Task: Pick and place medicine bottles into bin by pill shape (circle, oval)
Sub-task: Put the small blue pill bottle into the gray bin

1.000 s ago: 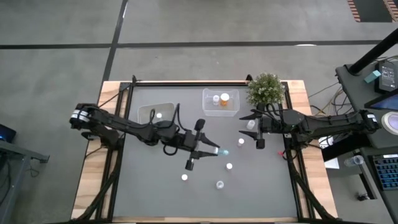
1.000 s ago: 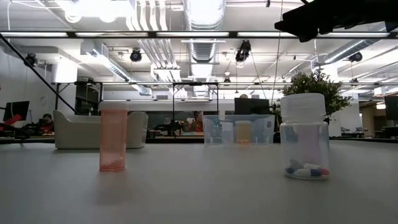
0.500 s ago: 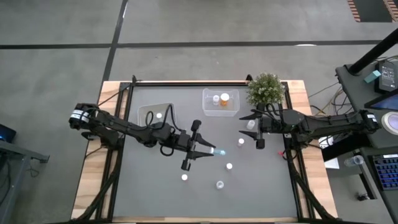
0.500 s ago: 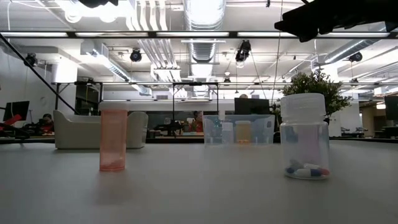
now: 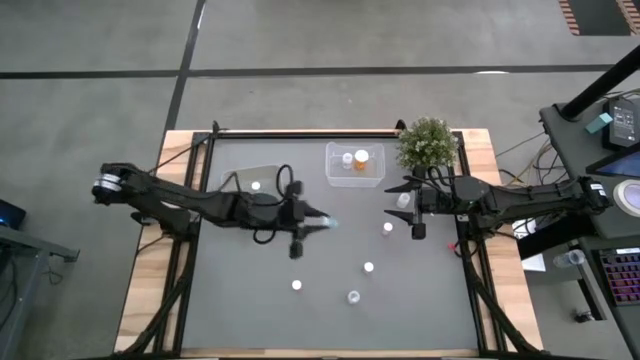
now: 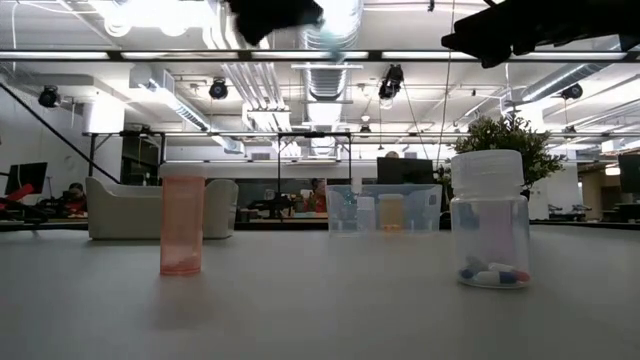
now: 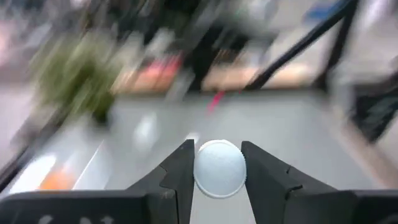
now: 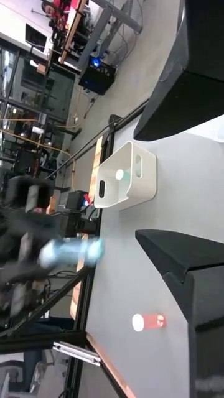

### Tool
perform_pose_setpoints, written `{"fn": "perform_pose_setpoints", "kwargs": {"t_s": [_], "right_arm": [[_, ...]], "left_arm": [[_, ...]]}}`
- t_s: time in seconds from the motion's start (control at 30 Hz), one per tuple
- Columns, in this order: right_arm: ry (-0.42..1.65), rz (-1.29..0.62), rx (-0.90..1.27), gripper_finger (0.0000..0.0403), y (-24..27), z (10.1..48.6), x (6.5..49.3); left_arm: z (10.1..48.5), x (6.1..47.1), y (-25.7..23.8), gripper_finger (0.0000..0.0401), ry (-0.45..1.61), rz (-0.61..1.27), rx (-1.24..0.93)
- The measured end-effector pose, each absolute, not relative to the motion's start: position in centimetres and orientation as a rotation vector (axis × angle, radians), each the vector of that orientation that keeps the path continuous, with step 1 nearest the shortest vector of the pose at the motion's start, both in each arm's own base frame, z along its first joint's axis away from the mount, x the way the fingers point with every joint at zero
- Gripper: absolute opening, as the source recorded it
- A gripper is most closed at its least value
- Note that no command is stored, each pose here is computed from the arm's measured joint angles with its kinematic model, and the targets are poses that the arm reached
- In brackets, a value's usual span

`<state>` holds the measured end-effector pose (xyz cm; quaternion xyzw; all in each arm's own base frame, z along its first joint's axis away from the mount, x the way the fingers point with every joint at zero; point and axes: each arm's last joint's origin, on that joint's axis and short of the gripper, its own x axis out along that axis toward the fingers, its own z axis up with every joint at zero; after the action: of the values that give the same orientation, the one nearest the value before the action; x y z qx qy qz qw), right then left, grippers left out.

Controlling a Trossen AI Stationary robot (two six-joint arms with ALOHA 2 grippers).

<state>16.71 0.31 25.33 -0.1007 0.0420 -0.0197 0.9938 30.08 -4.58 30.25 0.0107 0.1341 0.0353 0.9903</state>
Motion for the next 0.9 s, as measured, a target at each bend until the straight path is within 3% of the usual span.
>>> {"fn": "perform_pose_setpoints", "kwargs": {"t_s": [0.53,0.9], "right_arm": [[0.080,-0.047,-0.203,0.0237,0.2,25.3,16.9],[0.090,-0.045,-0.206,0.0237,0.2,25.1,17.3]], "left_arm": [[27.2,19.3,3.3,0.0097,1.032,0.777,-0.363],[24.4,17.5,6.8,0.0097,1.082,0.938,-0.395]]}}
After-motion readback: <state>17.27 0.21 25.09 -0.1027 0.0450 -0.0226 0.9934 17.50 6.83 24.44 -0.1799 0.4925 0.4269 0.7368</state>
